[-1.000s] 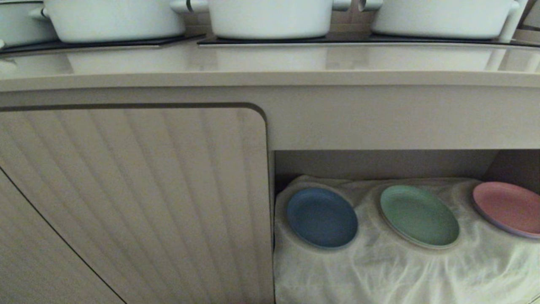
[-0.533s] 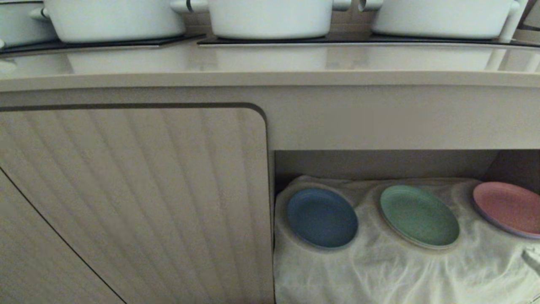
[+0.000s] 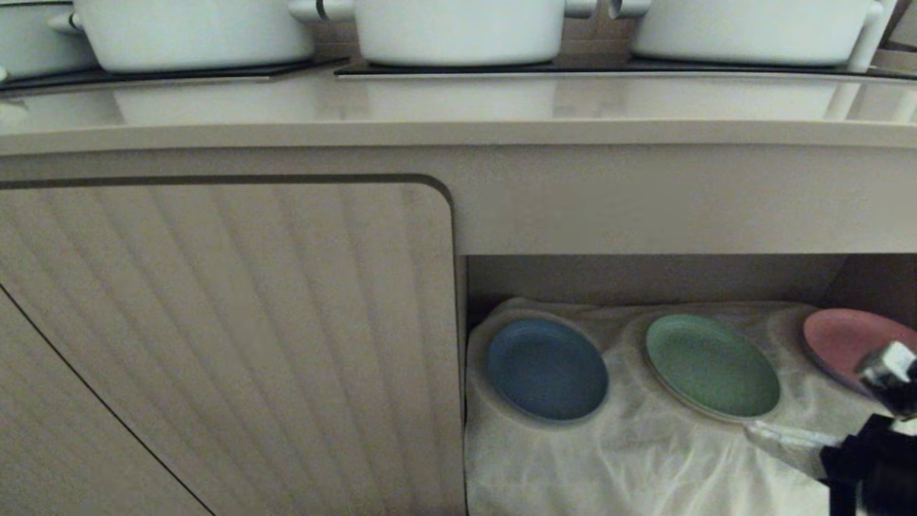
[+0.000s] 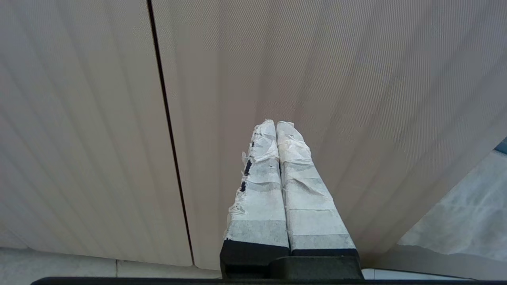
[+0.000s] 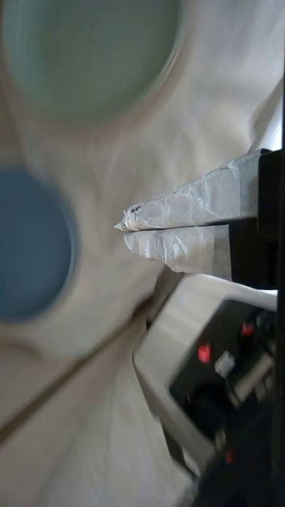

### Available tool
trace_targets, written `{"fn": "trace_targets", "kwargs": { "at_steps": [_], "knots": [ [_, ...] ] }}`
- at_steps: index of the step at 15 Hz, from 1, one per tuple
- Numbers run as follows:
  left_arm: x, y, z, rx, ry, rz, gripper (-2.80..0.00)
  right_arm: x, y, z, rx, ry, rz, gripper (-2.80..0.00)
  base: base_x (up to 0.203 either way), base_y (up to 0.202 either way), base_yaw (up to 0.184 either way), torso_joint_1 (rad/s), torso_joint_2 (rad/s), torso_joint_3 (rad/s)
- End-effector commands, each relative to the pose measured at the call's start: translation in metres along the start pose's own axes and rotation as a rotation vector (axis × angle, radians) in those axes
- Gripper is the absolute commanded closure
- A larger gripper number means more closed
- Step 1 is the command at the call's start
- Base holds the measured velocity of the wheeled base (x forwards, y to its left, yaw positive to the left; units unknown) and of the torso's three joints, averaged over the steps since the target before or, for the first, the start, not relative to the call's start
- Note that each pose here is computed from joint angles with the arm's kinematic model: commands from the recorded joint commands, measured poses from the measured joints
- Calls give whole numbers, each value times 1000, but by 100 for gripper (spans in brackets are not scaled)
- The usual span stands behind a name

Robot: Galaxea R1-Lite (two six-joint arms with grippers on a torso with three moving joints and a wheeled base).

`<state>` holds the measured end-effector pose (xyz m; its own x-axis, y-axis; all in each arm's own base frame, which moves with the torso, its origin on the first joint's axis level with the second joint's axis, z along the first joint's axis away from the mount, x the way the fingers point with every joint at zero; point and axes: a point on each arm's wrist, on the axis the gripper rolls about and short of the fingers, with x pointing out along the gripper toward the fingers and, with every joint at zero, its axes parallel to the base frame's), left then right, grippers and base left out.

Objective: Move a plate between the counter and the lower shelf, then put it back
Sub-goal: Pick up the plate in the cupboard

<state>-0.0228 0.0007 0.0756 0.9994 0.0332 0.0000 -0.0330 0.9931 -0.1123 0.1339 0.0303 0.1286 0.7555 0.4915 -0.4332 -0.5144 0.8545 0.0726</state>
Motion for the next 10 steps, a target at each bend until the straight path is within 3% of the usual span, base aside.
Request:
{"fn": "trace_targets", "kwargs": {
  "at_steps": [1,10],
  "knots": [
    [0,0,0,-1,-1,0,0,33,3,-5,35,86,89,0,0,0,0,0,0,0],
    [0,0,0,-1,-1,0,0,84,5,-10,193,117,144,0,0,0,0,0,0,0]
  ]
}}
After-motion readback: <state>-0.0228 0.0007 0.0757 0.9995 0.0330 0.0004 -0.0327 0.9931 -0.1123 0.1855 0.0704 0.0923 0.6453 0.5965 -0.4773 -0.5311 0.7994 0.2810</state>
